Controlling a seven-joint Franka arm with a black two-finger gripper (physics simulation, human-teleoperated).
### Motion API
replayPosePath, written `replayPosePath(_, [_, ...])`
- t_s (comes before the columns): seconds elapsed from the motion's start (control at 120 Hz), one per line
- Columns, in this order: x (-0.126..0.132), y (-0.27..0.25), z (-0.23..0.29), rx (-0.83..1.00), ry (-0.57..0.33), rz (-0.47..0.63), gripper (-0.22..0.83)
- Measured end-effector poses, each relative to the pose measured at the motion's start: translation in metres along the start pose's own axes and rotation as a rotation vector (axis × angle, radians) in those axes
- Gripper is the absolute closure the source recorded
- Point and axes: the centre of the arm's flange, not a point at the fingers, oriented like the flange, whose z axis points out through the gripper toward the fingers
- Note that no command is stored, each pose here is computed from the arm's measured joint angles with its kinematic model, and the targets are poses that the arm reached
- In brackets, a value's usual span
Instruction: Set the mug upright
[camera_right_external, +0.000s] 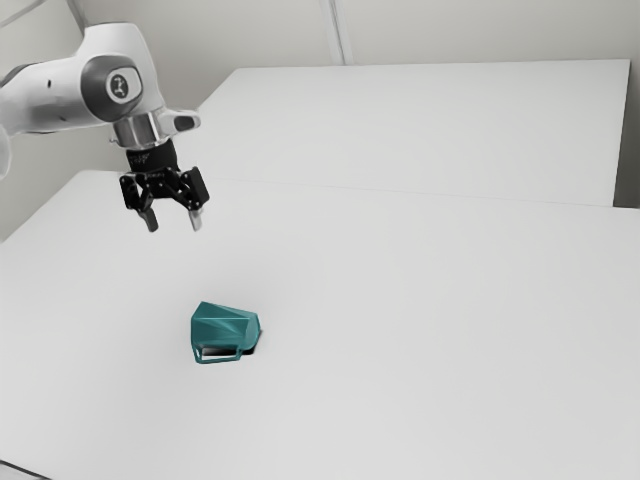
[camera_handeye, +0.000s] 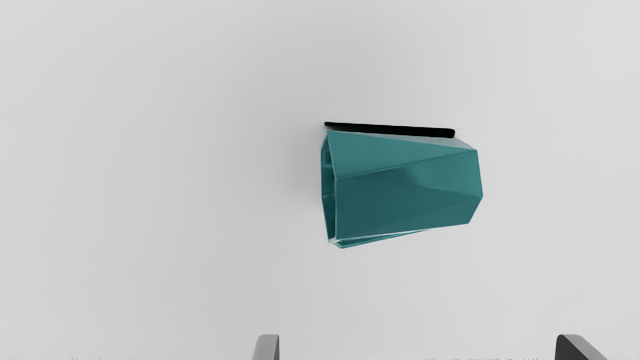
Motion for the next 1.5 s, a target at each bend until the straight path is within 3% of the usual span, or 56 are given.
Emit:
replayPosePath(0.242, [-0.003,-0.009,0.058,-0.023,-0.096,-0.022,0.0])
replayPosePath(0.575, [-0.01,-0.024,0.12,-0.06,-0.155,-0.06,0.0])
replayPosePath(0.958, [-0.01,-0.072,0.12,-0.247,-0.078,-0.11,0.0])
replayPosePath(1.5, [0.001,-0.1,0.162,-0.515,-0.003,0.041,0.0])
